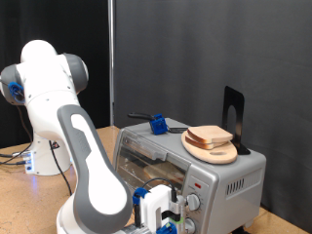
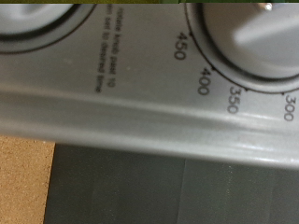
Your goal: Make a piece of toast with the oven
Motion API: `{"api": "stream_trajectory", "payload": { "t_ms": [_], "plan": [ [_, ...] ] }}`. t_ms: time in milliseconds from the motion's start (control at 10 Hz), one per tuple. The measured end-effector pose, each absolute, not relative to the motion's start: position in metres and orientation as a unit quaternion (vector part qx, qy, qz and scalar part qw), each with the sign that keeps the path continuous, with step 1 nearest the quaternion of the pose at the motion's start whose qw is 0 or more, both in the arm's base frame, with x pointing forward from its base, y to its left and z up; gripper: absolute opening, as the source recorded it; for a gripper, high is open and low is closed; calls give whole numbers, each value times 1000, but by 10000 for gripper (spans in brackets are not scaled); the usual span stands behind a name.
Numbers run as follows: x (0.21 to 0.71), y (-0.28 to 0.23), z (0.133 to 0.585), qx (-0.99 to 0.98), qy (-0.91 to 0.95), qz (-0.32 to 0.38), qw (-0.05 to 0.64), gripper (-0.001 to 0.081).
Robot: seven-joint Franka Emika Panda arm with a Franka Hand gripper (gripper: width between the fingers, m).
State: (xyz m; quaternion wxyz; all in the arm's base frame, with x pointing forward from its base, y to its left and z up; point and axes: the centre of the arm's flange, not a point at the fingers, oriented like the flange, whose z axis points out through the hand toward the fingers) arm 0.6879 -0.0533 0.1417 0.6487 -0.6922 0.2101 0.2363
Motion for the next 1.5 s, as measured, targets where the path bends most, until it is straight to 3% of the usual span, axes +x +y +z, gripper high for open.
{"api": "stream_trajectory", "payload": {
  "t_ms": [400,500,600,700,800,900,1000,1100,1200,1500],
  "plan": [
    [688,-53,142,-690,208,233,653,682],
    [688,-53,144,-690,205,231,654,593],
    [688,-53,145,-691,204,229,655,593],
    [688,-53,143,-692,208,228,653,396],
    [688,-53,139,-694,214,225,650,396],
    [688,-53,135,-695,219,223,648,249],
    [688,-53,131,-696,224,221,646,249],
    [688,-54,129,-696,225,221,645,68],
    [687,-53,129,-696,226,221,645,14],
    [687,-53,128,-696,226,221,645,5]
  ]
}}
